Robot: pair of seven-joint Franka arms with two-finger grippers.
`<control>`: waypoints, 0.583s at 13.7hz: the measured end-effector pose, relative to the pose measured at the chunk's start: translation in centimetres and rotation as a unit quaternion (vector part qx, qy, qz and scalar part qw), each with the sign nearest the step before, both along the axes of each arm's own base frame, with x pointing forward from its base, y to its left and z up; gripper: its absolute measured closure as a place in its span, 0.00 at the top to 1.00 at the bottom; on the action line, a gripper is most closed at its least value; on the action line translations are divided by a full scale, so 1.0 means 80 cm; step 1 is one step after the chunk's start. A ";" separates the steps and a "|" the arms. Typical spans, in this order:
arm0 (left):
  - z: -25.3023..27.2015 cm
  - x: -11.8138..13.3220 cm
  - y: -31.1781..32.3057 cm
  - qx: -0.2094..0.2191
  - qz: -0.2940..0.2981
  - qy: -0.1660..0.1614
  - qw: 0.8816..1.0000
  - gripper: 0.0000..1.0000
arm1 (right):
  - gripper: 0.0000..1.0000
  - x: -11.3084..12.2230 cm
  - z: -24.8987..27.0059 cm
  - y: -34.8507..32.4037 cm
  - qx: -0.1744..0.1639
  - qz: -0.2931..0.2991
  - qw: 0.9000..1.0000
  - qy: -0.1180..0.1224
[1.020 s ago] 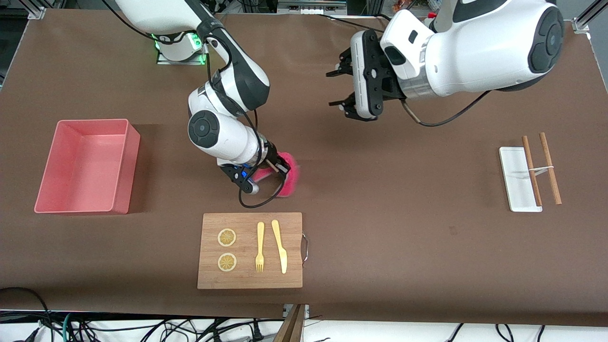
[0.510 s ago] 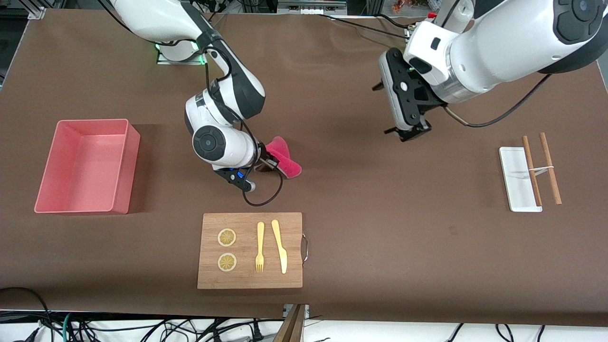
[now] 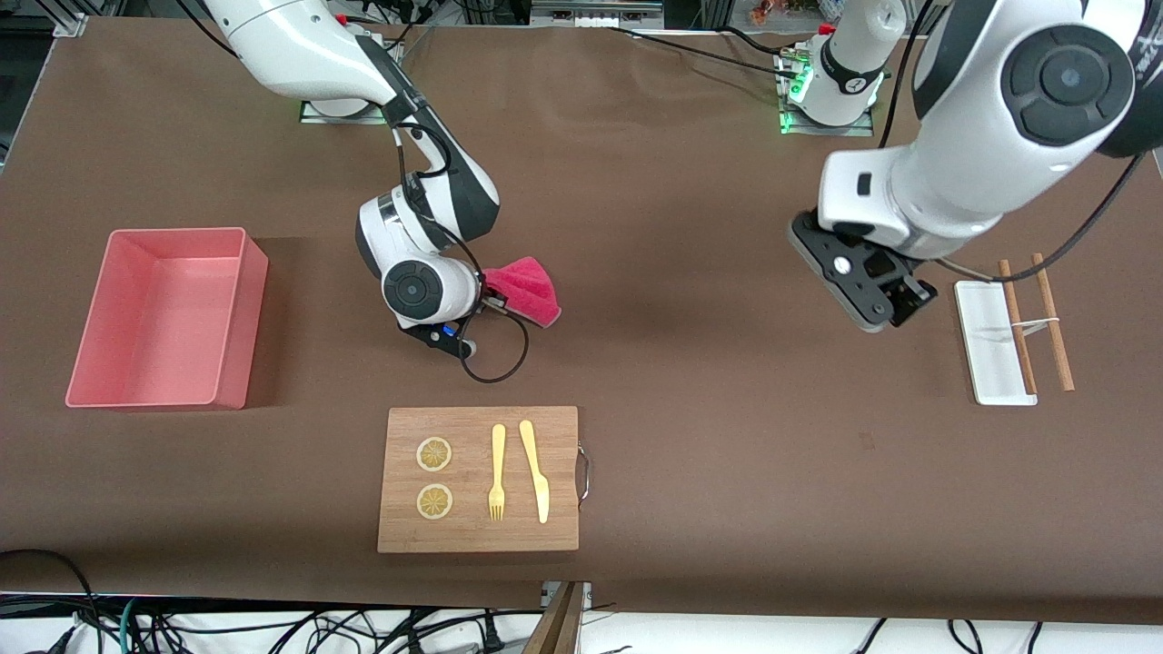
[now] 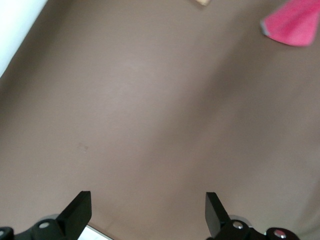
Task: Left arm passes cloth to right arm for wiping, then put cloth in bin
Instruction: 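Wipe the cloth along the table with the right gripper while the left gripper retracts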
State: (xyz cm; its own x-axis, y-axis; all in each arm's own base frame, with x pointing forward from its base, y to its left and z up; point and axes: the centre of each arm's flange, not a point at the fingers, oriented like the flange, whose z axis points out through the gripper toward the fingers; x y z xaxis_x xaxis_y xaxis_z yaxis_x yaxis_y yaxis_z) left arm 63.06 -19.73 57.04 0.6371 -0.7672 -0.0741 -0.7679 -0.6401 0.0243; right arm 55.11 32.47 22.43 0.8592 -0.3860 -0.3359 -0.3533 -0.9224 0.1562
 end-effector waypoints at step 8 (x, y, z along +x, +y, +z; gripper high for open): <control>-0.022 0.045 0.120 0.007 0.181 -0.005 0.984 1.00 | 0.02 0.073 -0.004 -0.234 0.010 0.092 0.996 -0.005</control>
State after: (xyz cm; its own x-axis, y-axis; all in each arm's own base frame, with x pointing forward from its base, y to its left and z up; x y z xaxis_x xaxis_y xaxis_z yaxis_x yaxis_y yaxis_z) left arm 66.64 -10.12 55.27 0.8688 -0.4896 -0.0743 -0.4905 -0.8714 0.0075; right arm 60.95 13.79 22.14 0.9181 -0.2148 -0.3331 -0.1794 -0.9746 0.1340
